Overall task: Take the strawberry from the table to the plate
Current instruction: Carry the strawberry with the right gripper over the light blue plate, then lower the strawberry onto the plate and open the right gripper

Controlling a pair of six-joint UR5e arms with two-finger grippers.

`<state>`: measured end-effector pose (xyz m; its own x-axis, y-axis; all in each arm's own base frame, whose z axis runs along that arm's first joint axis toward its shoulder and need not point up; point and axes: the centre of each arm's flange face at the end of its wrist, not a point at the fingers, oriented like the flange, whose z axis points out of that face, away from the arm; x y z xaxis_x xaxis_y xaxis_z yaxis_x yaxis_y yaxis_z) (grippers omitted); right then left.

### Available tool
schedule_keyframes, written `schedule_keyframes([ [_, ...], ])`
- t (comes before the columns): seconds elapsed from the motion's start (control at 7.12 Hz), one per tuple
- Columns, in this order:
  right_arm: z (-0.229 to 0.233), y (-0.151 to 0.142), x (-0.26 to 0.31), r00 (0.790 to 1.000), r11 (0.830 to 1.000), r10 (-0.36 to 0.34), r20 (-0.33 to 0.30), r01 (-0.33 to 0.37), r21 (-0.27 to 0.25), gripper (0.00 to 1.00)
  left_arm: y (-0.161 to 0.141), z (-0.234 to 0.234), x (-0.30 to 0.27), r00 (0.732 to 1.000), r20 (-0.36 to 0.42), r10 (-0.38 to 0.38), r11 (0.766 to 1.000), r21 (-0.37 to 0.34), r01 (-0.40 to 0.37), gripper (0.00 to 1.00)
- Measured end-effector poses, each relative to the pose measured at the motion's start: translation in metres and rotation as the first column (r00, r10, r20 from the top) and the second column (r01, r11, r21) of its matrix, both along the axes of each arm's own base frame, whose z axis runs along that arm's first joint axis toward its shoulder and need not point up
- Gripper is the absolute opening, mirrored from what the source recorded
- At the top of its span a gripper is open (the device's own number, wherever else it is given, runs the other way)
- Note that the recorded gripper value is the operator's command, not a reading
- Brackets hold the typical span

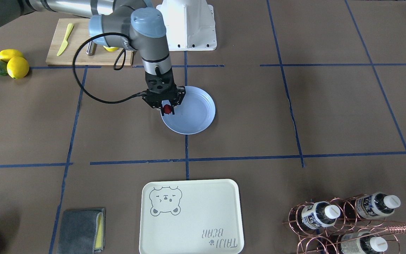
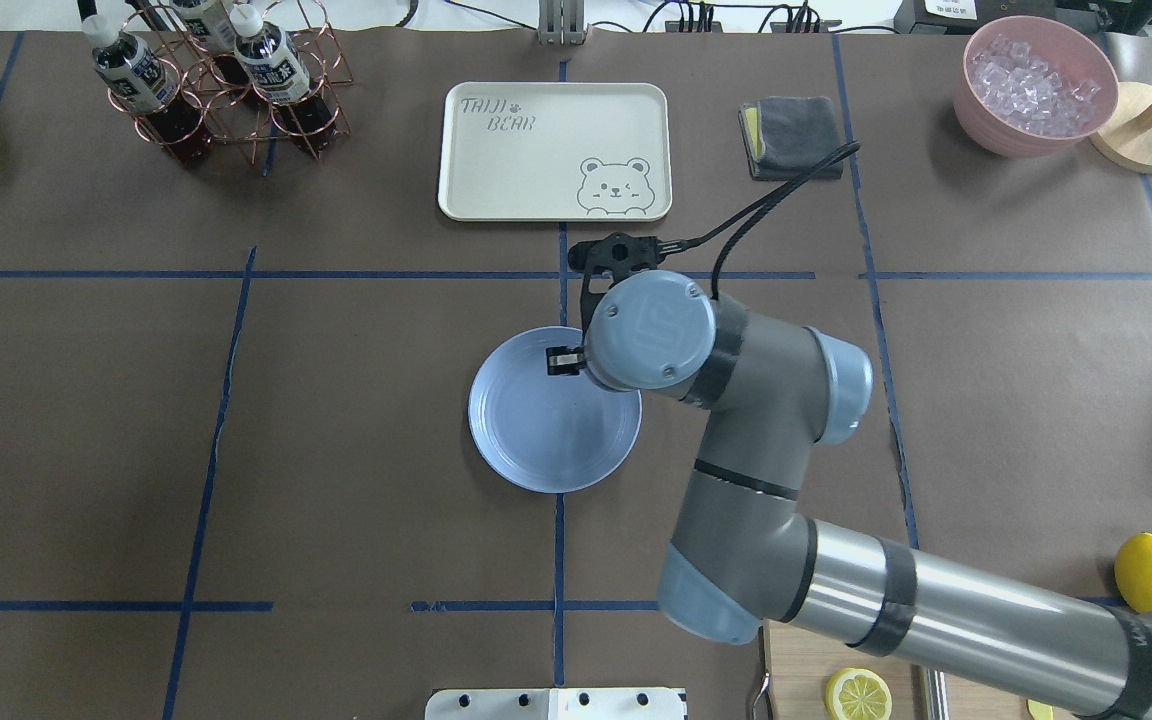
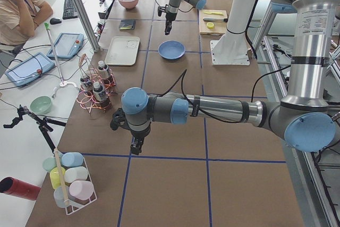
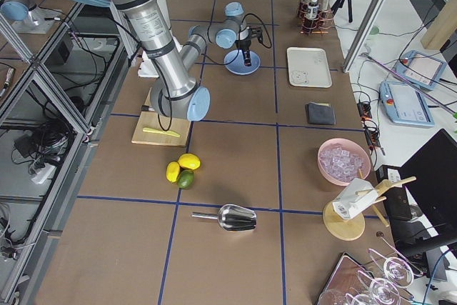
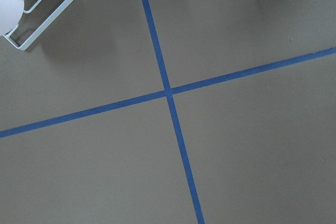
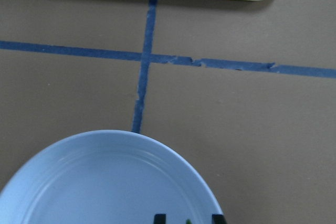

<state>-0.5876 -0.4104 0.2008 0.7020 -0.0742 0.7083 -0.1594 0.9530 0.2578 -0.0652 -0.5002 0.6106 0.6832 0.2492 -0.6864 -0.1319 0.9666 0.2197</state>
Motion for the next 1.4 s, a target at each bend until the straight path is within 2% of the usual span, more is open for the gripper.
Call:
schedule_keyframes([
  [0.28,-0.012,0.017,-0.059,0.999,0.999,0.024,-0.028,-0.025,-0.034,0.00,0.000,0.000,0.000,1.000,0.000,0.000,1.000,-0.001,0.000,1.00],
  [0.42,-0.013,0.024,-0.071,0.999,0.999,0.022,-0.035,-0.023,-0.042,0.00,0.000,0.001,0.000,1.000,0.000,0.000,1.000,-0.001,0.000,1.00],
  [0.98,-0.004,0.030,-0.076,0.998,0.999,0.016,-0.056,-0.019,-0.051,0.00,0.000,0.001,0.000,1.000,0.000,0.001,1.000,-0.002,-0.001,1.00],
  [1.4,-0.005,0.028,-0.075,0.998,0.999,0.032,-0.059,-0.034,-0.034,0.00,0.001,0.002,0.000,1.000,0.000,0.001,1.000,-0.003,-0.001,1.00],
])
